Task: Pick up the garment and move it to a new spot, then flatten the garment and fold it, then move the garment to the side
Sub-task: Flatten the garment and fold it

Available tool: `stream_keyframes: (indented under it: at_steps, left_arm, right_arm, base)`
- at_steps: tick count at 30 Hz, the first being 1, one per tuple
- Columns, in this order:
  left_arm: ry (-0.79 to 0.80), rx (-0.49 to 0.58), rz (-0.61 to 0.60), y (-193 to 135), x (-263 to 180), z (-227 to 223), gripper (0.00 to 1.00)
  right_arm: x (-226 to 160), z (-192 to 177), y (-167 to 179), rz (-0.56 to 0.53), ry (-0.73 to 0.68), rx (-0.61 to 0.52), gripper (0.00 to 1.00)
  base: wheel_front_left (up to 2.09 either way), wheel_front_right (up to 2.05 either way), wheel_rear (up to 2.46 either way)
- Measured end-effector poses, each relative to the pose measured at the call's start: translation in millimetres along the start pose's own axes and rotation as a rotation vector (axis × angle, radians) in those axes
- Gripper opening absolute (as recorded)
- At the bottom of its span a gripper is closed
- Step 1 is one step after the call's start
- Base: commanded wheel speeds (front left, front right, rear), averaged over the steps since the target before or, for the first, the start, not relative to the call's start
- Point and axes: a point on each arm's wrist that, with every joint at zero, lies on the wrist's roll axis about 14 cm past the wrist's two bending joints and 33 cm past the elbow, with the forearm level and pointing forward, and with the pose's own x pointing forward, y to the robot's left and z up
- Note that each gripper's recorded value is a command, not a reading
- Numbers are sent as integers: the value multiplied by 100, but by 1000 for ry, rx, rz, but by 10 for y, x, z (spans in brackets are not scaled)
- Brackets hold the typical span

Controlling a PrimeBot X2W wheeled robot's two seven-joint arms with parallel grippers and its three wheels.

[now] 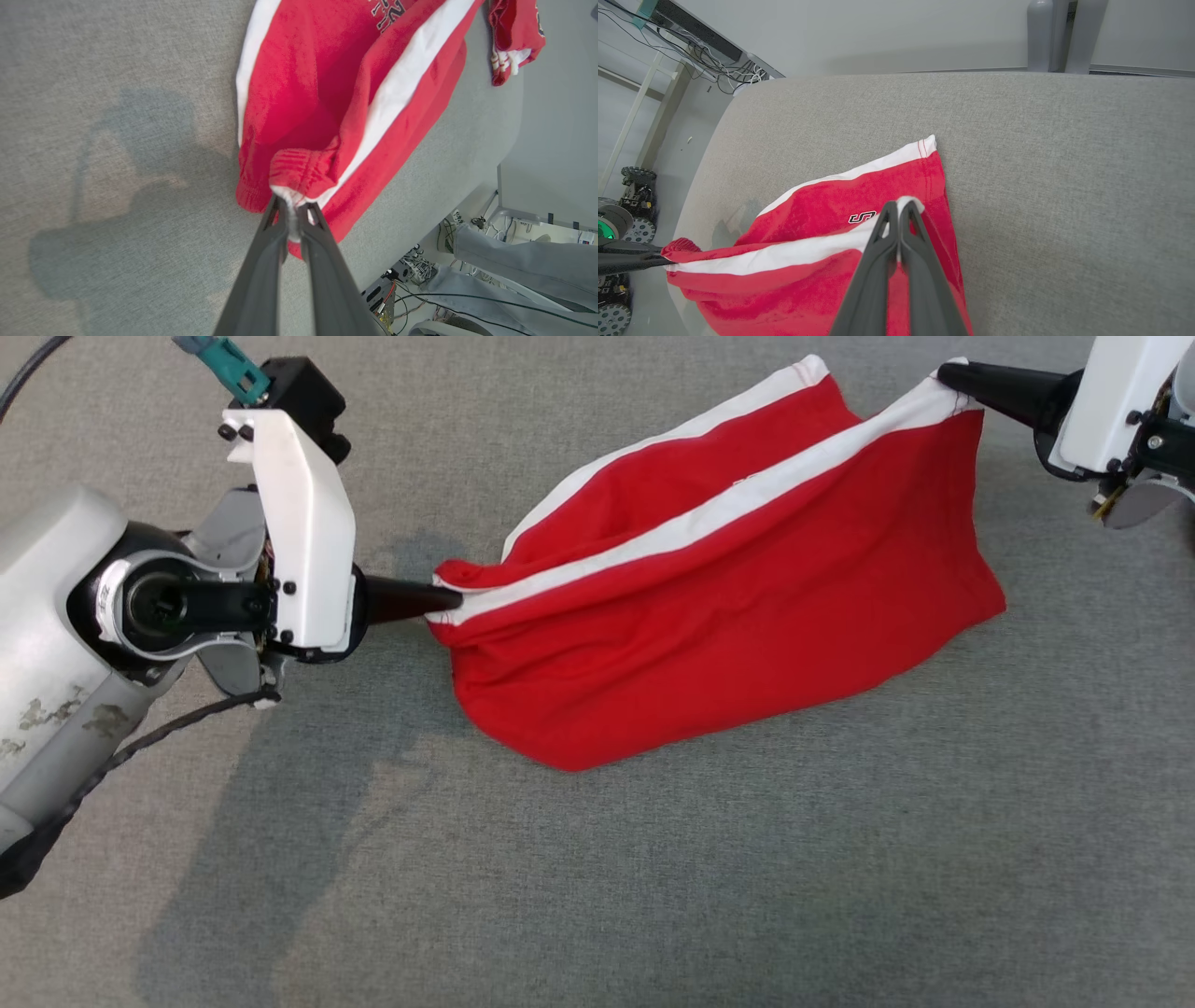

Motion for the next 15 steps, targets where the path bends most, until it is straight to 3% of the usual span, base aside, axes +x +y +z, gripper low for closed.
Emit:
stream_keyframes:
  at_steps: [15]
  left_arm:
    - [-55, -127, 61, 501, 71, 230, 0]
  right_arm:
    - [701, -34, -249, -51, 68, 2, 0]
  base:
    - [0, 0, 0]
